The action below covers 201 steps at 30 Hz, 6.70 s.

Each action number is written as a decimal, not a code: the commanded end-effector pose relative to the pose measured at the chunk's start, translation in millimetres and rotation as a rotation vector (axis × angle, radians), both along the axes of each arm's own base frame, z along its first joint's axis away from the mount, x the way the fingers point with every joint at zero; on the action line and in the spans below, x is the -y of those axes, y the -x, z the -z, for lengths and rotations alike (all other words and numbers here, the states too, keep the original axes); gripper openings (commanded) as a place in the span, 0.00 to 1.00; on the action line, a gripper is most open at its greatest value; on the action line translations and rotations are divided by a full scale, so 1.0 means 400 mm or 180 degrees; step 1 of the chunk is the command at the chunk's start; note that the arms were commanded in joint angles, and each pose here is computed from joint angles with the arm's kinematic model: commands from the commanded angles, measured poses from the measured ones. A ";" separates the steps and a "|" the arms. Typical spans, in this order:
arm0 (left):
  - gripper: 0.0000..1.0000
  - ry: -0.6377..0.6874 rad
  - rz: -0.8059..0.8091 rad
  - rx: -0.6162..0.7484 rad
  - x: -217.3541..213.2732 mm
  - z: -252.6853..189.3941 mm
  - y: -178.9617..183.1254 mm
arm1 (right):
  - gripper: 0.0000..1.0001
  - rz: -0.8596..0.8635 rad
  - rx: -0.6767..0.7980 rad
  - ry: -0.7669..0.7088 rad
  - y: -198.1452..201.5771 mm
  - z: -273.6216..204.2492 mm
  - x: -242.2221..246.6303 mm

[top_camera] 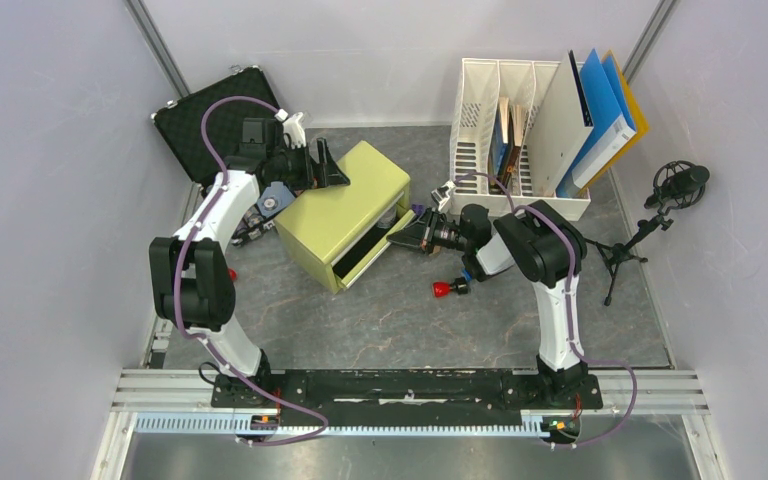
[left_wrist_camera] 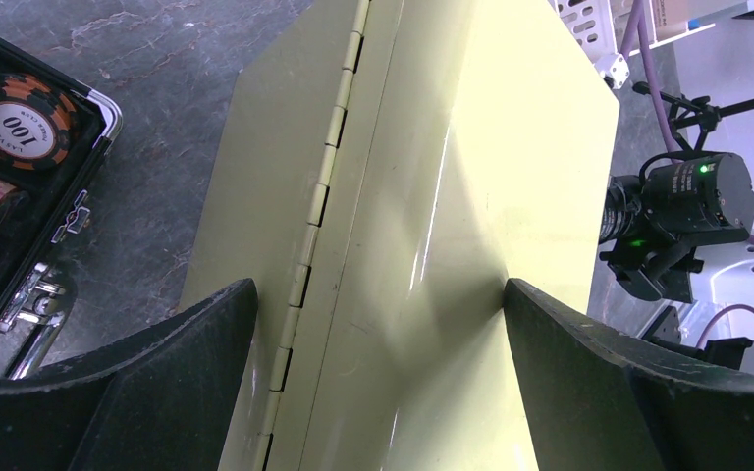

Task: Organize the desk
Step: Open the drawer in the storage box.

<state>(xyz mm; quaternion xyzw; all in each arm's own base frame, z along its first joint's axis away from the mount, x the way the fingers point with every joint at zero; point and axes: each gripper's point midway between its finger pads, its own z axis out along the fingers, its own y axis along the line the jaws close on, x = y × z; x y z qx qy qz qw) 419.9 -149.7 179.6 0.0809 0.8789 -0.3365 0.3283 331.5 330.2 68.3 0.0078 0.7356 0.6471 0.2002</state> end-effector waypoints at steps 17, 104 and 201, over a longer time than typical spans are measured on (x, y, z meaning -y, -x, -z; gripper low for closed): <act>0.99 -0.0443 -0.0312 -0.0443 -0.062 0.137 0.000 | 0.00 -0.0215 0.0838 0.0275 0.027 -0.018 0.010; 0.99 -0.0423 -0.0269 -0.0455 -0.057 0.132 0.002 | 0.64 -0.1464 0.3374 0.1785 -0.034 -0.092 0.009; 0.99 -0.0496 -0.0183 -0.0670 -0.057 0.188 -0.007 | 0.53 -0.4113 0.6403 0.3442 0.076 0.074 -0.004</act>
